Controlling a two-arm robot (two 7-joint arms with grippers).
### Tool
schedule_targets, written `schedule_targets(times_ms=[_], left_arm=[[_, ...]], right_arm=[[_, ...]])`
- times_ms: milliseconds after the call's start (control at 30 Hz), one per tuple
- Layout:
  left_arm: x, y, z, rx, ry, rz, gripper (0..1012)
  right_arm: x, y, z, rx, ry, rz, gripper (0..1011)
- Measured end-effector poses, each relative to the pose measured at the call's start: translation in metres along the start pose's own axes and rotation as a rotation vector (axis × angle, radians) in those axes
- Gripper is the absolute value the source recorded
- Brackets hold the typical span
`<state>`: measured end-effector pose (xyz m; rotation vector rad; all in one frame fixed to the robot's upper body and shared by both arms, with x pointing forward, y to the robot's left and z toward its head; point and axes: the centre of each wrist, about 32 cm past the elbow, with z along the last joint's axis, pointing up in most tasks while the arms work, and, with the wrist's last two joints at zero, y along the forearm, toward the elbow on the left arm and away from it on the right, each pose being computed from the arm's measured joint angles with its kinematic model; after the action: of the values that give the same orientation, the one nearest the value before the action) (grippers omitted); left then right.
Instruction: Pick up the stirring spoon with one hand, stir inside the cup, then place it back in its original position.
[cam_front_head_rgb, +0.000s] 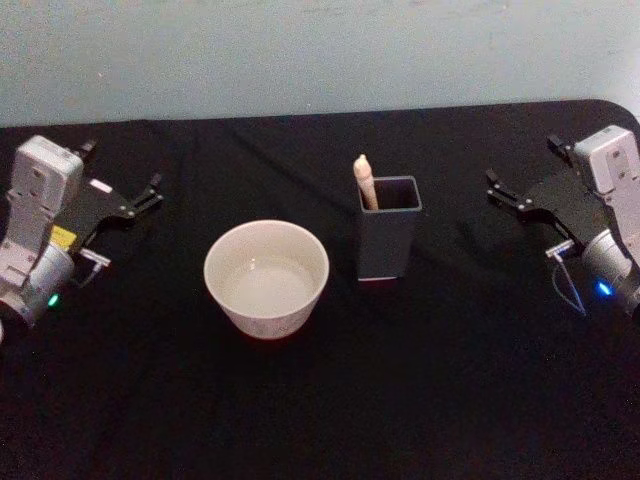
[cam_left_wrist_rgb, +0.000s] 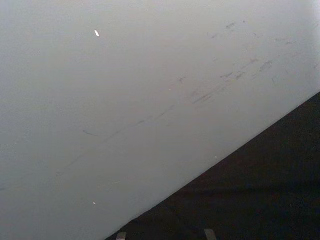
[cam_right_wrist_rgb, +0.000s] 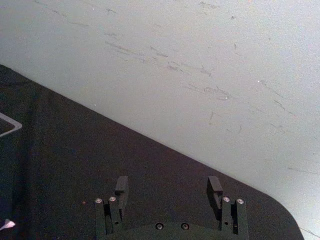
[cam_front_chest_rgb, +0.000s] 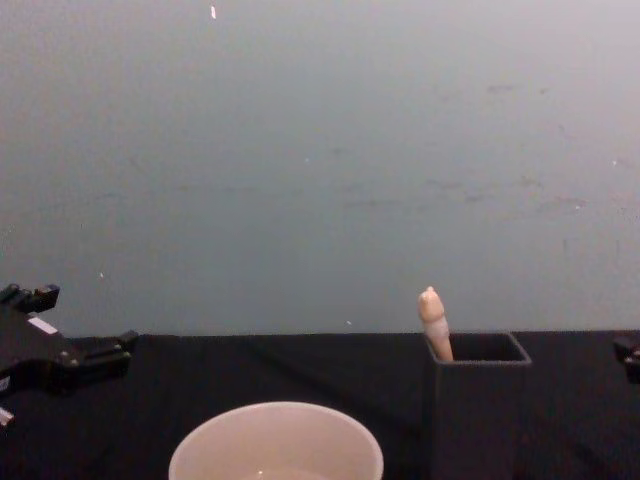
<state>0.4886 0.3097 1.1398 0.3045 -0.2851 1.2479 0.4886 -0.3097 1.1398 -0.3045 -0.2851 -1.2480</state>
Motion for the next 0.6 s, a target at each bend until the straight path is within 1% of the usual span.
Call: schedule_targets(times_ms=[600], left_arm=[[0.0000, 0.0000, 0.0000, 0.000, 0.000, 0.000, 1001]], right_arm=[[0.0000, 0.0000, 0.0000, 0.000, 0.000, 0.000, 1003]])
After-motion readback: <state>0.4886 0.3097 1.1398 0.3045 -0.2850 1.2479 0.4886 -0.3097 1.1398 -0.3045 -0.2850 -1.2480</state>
